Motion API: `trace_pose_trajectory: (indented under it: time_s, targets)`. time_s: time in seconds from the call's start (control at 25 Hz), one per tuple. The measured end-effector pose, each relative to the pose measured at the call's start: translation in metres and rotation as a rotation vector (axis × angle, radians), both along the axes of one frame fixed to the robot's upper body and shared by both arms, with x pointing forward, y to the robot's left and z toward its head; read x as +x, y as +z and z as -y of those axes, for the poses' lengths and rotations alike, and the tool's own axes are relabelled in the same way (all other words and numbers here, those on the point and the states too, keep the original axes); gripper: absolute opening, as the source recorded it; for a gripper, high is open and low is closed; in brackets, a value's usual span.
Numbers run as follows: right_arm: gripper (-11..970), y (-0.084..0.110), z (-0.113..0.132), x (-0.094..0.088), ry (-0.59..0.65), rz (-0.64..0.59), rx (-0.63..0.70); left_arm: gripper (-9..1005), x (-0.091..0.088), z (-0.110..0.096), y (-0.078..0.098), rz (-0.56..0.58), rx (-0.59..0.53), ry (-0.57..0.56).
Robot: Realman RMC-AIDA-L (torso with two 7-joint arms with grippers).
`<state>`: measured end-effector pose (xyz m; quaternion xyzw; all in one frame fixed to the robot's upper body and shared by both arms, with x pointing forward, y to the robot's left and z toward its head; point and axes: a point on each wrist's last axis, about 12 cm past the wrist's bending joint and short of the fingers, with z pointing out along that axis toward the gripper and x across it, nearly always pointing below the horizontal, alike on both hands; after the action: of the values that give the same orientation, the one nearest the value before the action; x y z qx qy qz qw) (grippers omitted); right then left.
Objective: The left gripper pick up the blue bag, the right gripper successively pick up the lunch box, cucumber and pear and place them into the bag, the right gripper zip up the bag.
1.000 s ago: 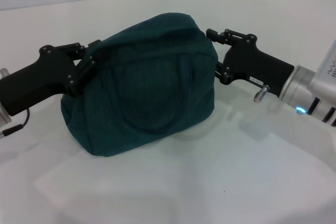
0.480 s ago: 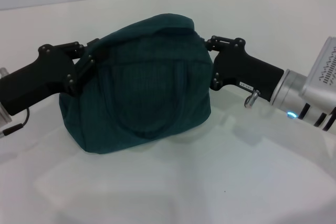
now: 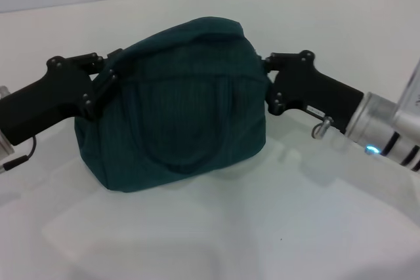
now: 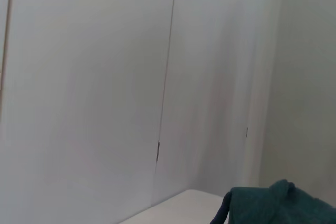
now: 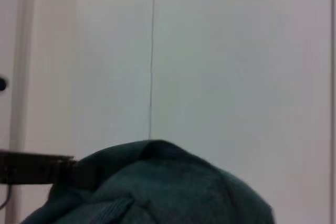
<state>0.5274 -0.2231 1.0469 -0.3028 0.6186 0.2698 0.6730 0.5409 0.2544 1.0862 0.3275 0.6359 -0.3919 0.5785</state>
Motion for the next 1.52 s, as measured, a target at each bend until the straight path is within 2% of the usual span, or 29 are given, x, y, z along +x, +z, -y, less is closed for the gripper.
trace_pose_trajectory:
  time_s: [0.32, 1.0, 1.32, 1.52]
  targets:
    - [16, -0.005, 0.015, -0.01, -0.06, -0.015, 0.031, 131, -0.001, 0.0, -0.001, -0.005, -0.002, 0.002]
    - [85, -0.026, 0.035, -0.032, -0.133, -0.118, 0.036, 141, -0.002, 0.002, -0.004, -0.024, -0.012, -0.004]
    - [118, -0.026, 0.033, -0.033, -0.121, -0.15, 0.072, 145, -0.003, 0.004, -0.005, -0.028, -0.028, 0.003]
    - [138, -0.025, 0.034, -0.032, -0.129, -0.155, 0.087, 148, -0.004, 0.002, -0.006, -0.014, -0.077, 0.043]
